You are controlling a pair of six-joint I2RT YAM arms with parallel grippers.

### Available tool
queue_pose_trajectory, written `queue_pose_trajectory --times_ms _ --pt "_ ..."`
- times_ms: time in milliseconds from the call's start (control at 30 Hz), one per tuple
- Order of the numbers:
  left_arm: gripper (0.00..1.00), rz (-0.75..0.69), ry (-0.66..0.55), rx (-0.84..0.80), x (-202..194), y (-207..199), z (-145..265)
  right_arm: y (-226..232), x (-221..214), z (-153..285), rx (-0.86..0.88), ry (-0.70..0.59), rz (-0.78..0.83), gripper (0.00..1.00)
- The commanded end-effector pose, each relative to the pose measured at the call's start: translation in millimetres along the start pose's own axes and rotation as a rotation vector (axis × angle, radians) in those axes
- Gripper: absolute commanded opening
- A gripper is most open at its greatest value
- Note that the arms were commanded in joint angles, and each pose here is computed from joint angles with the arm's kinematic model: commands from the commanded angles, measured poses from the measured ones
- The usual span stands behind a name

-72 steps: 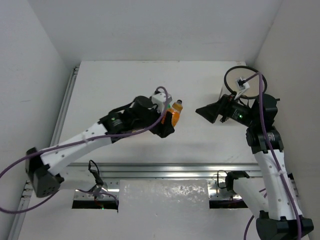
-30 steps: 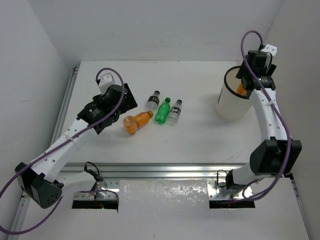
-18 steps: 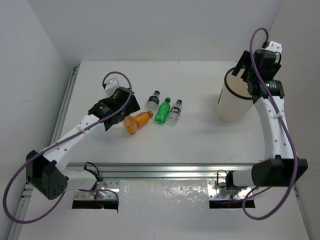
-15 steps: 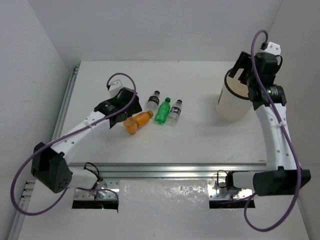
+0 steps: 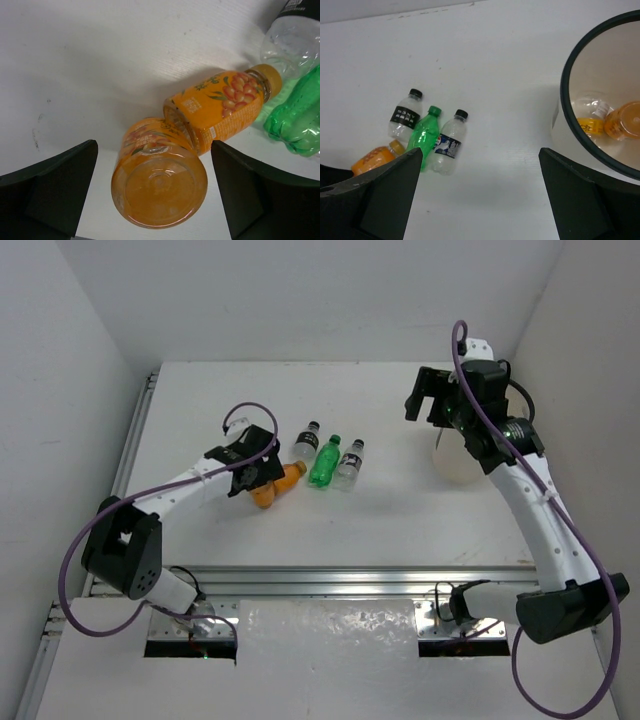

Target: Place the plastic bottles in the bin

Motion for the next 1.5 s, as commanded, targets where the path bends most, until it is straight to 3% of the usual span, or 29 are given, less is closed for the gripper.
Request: queue_pose_trajectory --times_ms 0,100,200,233,367,400,467,500,567,633,667,867,1100,1200,1233,1300,1333,1400,1433,1467 --pt "0.94 0.011 -0.008 -0.048 0 0 1 7 -5 -3 0.029 0.01 0.018 0.99" --pt "0.9 0.02 -0.023 -0.065 0 4 9 11 -11 -7 0.04 0.026 0.026 0.99" --pt "0.71 0.025 -0.057 -0.08 1 9 18 17 -16 -9 0.052 0.037 0.037 0.99" --pt "0.55 0.027 -0.063 -0.078 2 11 20 18 -17 -9 0.056 0.038 0.044 0.99" --pt "0.26 0.034 -0.095 -0.053 7 18 33 33 -28 -11 0.122 0.072 0.091 0.99" --pt "0.15 0.042 -0.128 -0.052 13 20 41 40 -33 -13 0.223 0.09 0.12 0.99" --pt "0.07 0.03 -0.137 -0.061 15 24 52 57 -45 -12 0.44 0.121 0.161 0.99" --pt "0.01 0.032 -0.157 -0.108 19 25 65 70 -58 -11 0.682 0.143 0.201 0.99" --pt "0.01 -0.035 -0.154 -0.279 21 19 85 92 -78 1 0.938 0.126 0.288 0.99" --pt "0.01 -0.096 -0.188 -0.469 27 17 113 107 -103 15 1.108 0.038 0.419 0.99" --pt "0.01 -0.138 -0.148 -0.633 24 12 131 108 -112 17 1.138 -0.009 0.483 0.99" --pt "0.0 -0.291 -0.065 -1.059 21 4 182 136 -125 29 1.243 -0.121 0.652 0.99" --pt "0.0 -0.32 -0.035 -1.261 22 -7 192 158 -129 29 1.177 -0.202 0.741 0.99" --pt "0.0 -0.311 -0.061 -1.33 25 -9 201 158 -131 25 1.159 -0.182 0.738 0.77" --pt "0.0 -0.31 -0.066 -1.343 26 -9 203 159 -132 26 1.171 -0.171 0.737 0.58" --pt "0.12 -0.299 -0.088 -1.348 31 -11 207 161 -135 29 1.221 -0.119 0.745 0.39" --pt "0.23 -0.279 -0.115 -1.314 35 -12 206 162 -134 30 1.228 -0.112 0.746 0.25" --pt "0.91 -0.21 -0.173 -1.185 43 -8 207 159 -129 28 1.141 -0.118 0.724 0.21" --pt "1.0 -0.174 -0.209 -1.117 47 -5 207 156 -125 28 1.089 -0.139 0.709 0.19" --pt "1.0 -0.098 -0.305 -0.967 56 3 205 151 -121 26 1.015 -0.163 0.691 0.18"
Point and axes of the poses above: each gripper's point midway between its finger pads, its own z axis back along the fingers, its own y axis along the line the jaws close on, x = y × z, the point moved 10 cm from there along z, back along the fingers, and after that the axes turned 6 degrees about -z, right-handed, at the moved point
